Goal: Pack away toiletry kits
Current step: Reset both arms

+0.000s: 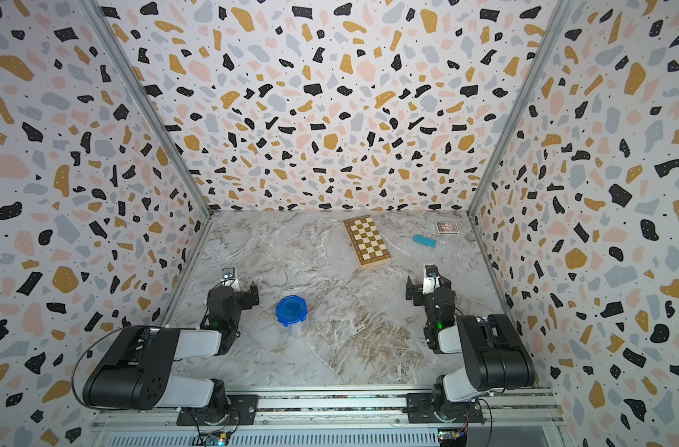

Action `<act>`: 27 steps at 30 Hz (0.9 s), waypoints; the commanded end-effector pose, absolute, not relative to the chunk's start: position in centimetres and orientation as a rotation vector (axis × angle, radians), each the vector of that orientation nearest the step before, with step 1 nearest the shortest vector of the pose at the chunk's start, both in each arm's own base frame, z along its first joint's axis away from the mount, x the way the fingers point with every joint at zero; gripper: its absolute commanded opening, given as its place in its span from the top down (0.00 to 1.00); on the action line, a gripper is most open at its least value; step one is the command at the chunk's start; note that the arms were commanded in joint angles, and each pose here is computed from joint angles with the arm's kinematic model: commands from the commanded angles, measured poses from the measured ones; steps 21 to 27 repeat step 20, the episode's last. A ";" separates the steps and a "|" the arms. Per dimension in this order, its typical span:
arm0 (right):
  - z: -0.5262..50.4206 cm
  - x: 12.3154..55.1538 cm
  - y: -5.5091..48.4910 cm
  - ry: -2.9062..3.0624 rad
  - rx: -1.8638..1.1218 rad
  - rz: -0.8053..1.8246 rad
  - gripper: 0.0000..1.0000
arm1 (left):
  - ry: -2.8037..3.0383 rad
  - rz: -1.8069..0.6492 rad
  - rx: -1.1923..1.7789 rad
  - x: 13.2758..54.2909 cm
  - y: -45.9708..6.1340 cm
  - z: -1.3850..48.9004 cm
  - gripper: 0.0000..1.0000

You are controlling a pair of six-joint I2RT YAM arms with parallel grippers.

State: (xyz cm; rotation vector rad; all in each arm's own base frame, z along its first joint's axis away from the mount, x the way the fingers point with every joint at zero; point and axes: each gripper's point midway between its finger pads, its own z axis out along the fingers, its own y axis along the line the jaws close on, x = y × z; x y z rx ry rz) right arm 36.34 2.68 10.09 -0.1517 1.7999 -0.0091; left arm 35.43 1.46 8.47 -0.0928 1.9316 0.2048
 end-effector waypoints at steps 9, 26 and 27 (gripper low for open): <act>11.5 36.5 2.6 1.746 -0.129 -0.040 0.00 | 1.924 0.210 -0.150 37.0 2.4 9.8 0.01; 11.5 36.8 2.6 1.754 -0.139 -0.007 0.00 | 1.923 0.211 -0.152 37.0 2.4 9.9 0.01; 11.5 36.8 2.6 1.754 -0.139 -0.007 0.00 | 1.923 0.211 -0.152 37.0 2.4 9.9 0.01</act>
